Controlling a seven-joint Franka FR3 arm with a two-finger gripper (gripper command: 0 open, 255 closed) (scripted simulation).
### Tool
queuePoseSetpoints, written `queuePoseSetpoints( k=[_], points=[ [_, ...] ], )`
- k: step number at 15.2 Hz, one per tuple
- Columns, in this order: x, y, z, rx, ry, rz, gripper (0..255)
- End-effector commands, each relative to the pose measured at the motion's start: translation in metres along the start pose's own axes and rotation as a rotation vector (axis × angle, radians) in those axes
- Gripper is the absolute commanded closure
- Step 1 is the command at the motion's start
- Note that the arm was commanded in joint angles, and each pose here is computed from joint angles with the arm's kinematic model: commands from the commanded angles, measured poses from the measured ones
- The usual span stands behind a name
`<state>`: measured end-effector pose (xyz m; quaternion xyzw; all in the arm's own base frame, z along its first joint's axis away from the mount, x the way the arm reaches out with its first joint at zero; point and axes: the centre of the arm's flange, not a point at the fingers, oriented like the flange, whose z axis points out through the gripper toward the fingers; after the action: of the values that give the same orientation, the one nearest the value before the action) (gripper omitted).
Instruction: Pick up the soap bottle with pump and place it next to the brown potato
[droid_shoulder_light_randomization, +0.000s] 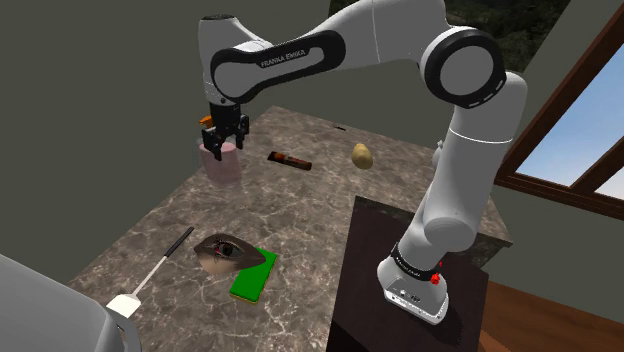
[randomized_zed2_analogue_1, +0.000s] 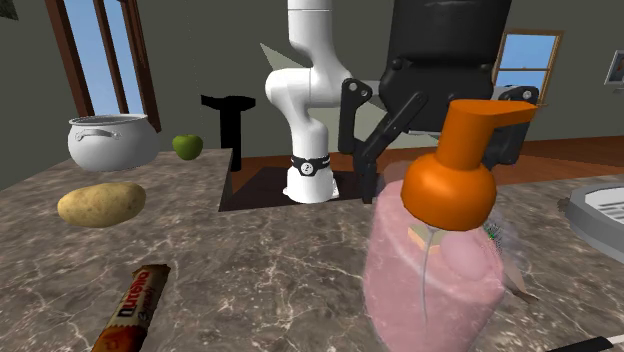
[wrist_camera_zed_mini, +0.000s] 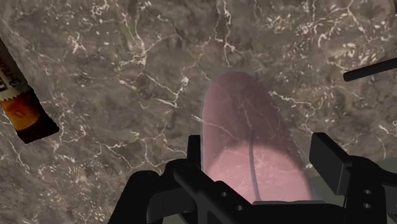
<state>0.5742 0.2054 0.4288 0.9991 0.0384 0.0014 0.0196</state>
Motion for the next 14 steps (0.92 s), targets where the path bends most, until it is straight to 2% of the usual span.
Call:
queuePoseSetpoints(
  k=[1, 14],
  points=[
    [0.000, 0.001, -0.011, 0.000, 0.000, 0.000, 255],
    [0.000, 0.003, -0.080, 0.000, 0.000, 0.000, 255]
  ],
)
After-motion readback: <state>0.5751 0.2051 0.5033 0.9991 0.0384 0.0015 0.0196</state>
